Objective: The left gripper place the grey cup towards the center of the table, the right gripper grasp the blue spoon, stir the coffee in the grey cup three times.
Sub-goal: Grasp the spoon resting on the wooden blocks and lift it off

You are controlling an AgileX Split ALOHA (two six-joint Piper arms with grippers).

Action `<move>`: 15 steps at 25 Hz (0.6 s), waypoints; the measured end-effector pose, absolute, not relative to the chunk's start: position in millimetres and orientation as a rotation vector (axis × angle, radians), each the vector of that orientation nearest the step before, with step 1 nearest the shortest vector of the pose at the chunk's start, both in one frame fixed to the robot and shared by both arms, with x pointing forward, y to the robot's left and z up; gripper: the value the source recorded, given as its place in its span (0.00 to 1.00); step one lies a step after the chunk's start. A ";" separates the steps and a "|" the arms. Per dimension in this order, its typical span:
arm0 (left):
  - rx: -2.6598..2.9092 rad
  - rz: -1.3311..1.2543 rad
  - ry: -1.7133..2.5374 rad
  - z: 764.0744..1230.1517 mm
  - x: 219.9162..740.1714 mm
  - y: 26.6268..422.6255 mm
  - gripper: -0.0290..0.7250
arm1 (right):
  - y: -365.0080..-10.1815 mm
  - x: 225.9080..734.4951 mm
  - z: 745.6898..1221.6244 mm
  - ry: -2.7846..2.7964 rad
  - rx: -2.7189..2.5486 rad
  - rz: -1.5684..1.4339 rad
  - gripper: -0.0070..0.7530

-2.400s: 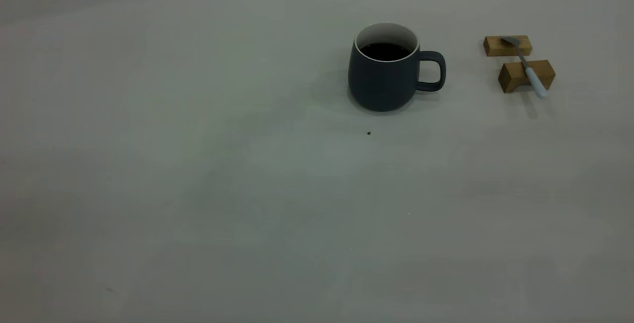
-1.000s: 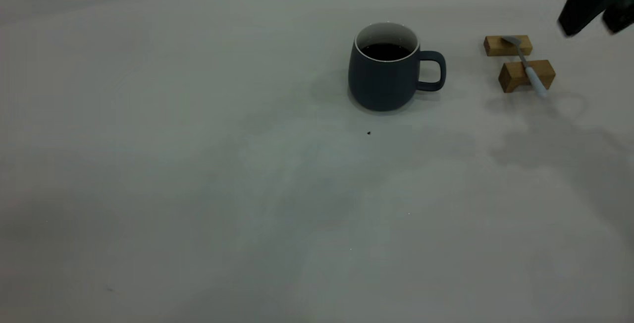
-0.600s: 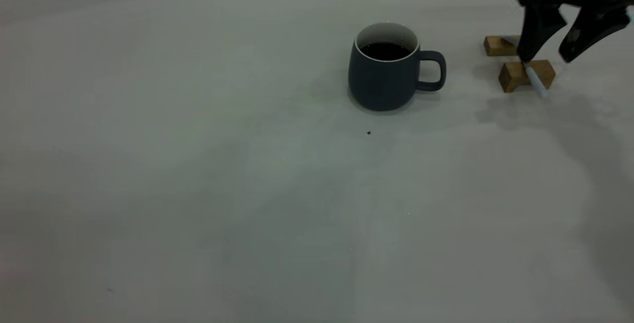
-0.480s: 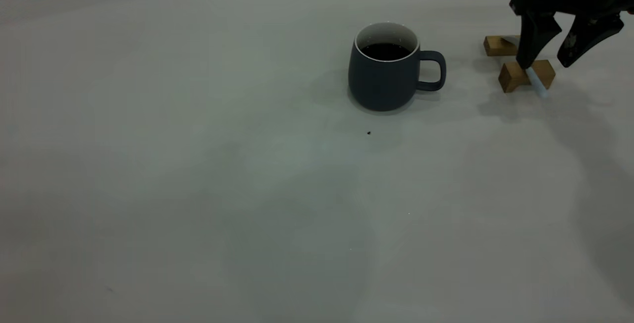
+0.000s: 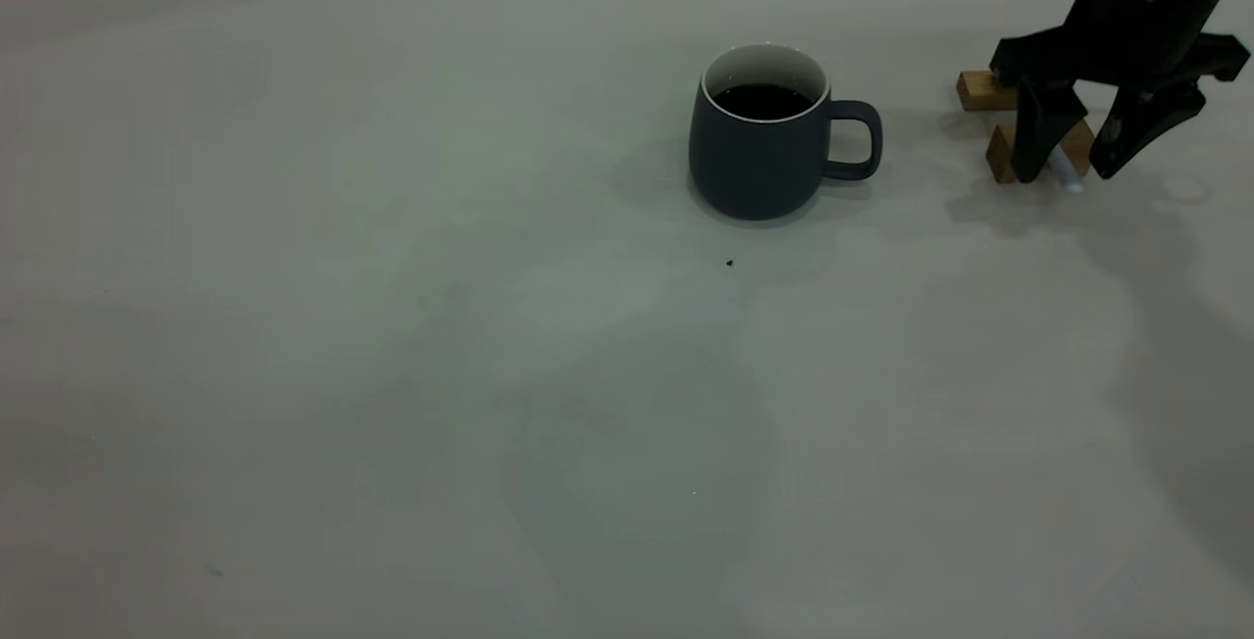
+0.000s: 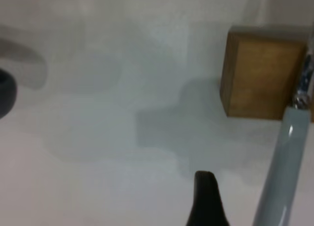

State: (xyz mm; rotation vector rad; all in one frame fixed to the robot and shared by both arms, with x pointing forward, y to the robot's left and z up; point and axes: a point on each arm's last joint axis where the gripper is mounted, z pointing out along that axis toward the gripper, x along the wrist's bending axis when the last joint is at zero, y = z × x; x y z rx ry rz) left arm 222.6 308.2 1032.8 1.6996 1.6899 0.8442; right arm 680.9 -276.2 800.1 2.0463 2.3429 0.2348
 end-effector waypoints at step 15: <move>1.700 0.844 1.690 1032.8 222.6 308.2 0.81 | -276.9 682.8 779.9 2.312 2.037 0.257 0.40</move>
